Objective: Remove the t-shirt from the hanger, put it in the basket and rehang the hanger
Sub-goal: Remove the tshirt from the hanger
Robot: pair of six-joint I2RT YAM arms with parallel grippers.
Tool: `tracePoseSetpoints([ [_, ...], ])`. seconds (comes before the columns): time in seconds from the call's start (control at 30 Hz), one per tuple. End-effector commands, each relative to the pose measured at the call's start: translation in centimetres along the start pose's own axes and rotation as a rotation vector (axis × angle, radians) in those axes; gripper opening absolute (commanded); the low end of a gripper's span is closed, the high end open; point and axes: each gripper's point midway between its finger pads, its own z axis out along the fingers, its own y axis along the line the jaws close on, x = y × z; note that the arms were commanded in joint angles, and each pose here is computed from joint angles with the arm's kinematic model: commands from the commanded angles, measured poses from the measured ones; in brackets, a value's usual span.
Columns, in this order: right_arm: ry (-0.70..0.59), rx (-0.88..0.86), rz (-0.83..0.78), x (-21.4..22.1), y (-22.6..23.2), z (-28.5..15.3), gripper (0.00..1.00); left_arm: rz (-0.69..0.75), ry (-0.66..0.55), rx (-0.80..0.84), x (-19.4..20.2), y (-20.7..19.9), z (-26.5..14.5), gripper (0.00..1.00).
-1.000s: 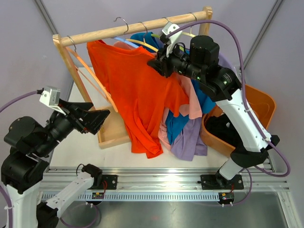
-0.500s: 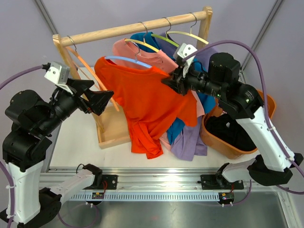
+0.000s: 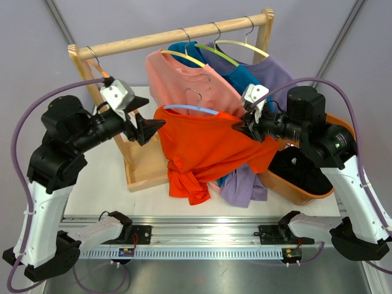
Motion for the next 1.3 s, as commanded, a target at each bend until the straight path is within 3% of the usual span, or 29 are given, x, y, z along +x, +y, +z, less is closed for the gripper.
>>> tracePoseSetpoints([
  [0.0, -0.07, -0.05, -0.091, -1.2, 0.8, -1.7, 0.0, 0.193, -0.03, 0.156, -0.3, -2.0, 2.1, 0.76],
  [0.17, -0.069, -0.086, -0.088, -0.3, 1.7, -2.5, 0.0, 0.288, 0.08, 0.132, 2.1, -1.8, 5.6, 0.74],
  [0.47, -0.108, -0.092, -0.01, -1.4, 2.1, -3.3, 0.0, 0.437, 0.1, 0.114, 4.0, -2.3, 8.2, 0.61],
  [0.63, -0.113, -0.143, 0.075, -1.7, 2.9, -3.5, 0.0, 0.461, 0.085, 0.025, 4.8, -1.3, 7.8, 0.46],
  [1.03, -0.11, -0.253, 0.279, -2.5, 4.0, -3.1, 0.0, 0.557, 0.036, -0.125, 4.7, -0.1, 8.3, 0.45],
  [1.13, -0.095, -0.248, 0.305, -2.1, 3.6, -2.8, 0.0, 0.573, 0.039, -0.126, 4.7, -0.2, 8.6, 0.38],
  [1.27, -0.074, -0.218, 0.32, -1.5, 2.7, -2.5, 0.0, 0.582, 0.042, -0.119, 4.9, -0.4, 9.0, 0.19],
])
